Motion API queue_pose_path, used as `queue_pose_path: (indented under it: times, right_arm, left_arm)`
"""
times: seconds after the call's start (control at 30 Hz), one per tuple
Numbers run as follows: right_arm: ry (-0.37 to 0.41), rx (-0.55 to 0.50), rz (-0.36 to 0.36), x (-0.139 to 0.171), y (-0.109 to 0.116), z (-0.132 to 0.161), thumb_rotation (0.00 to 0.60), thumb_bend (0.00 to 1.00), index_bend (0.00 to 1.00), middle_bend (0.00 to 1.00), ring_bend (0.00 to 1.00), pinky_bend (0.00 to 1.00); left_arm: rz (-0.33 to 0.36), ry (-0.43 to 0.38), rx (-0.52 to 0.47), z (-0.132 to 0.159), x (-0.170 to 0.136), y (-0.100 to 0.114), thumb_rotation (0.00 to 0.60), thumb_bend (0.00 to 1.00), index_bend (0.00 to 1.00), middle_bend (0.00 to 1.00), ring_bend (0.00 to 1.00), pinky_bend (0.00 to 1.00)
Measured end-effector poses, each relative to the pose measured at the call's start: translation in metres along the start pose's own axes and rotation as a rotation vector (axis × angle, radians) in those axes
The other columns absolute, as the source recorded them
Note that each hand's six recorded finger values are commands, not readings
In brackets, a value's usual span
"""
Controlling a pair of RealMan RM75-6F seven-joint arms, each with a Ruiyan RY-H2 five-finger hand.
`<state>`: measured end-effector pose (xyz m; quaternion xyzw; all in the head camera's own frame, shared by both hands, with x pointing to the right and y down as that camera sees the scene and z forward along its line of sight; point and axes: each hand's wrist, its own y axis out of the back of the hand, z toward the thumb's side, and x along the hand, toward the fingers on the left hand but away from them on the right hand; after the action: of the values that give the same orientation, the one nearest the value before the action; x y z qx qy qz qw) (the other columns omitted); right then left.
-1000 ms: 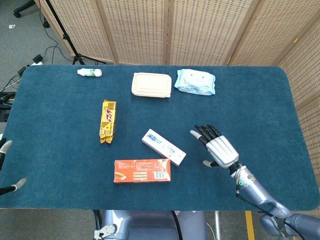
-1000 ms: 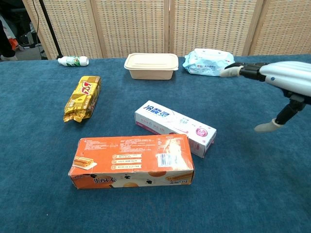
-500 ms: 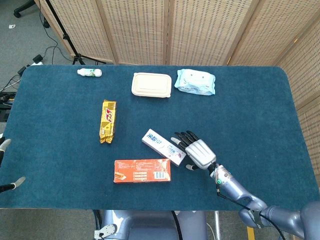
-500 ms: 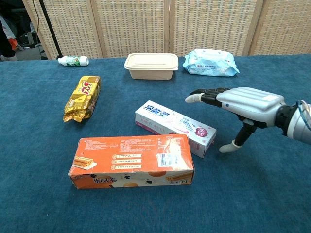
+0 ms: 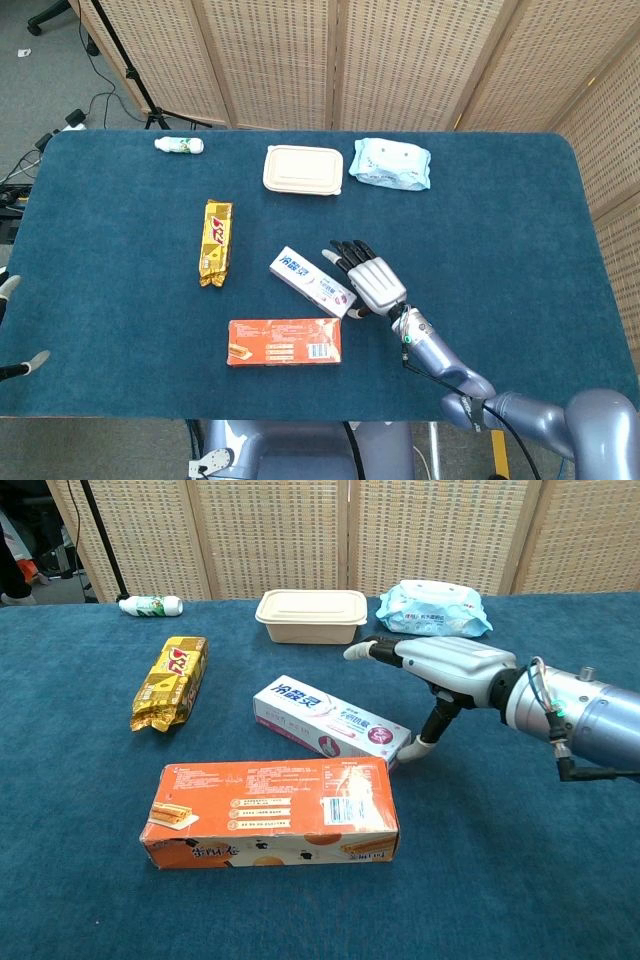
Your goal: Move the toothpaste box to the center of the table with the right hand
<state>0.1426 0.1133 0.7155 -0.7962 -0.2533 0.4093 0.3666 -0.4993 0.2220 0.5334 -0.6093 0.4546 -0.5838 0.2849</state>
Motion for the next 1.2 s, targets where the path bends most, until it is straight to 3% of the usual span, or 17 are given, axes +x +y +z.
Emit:
queue_pose_path:
  times: [0.37, 0.67, 0.83, 1.03, 1.2]
  right_arm:
    - [-0.086, -0.01, -0.013, -0.03, -0.007, 0.001, 0.6, 0.0, 0.0, 0.0, 0.0, 0.06]
    - [-0.107, -0.069, -0.073, -0.055, 0.004, 0.022, 0.6, 0.0, 0.0, 0.0, 0.0, 0.06]
    - [-0.122, -0.024, -0.09, -0.059, 0.008, 0.023, 0.6, 0.0, 0.0, 0.0, 0.0, 0.06]
    - [-0.108, -0.014, -0.125, -0.054, 0.023, 0.025, 0.6, 0.0, 0.0, 0.0, 0.0, 0.06]
    - [-0.046, 0.017, -0.188, -0.028, 0.055, 0.029, 0.6, 0.0, 0.0, 0.0, 0.0, 0.01]
  left_arm:
    - [-0.003, 0.003, -0.01, -0.003, 0.0, 0.001, 0.6, 0.0, 0.0, 0.0, 0.0, 0.0]
    - [-0.011, 0.009, -0.011, -0.005, 0.002, 0.0, 0.6, 0.0, 0.0, 0.0, 0.0, 0.0]
    - [-0.011, 0.008, -0.015, -0.006, 0.001, 0.001, 0.6, 0.0, 0.0, 0.0, 0.0, 0.0]
    - [-0.003, 0.007, -0.032, -0.008, 0.001, 0.004, 0.6, 0.0, 0.0, 0.0, 0.0, 0.0]
    - [0.007, -0.016, -0.039, -0.005, -0.004, 0.008, 0.6, 0.0, 0.0, 0.0, 0.0, 0.0]
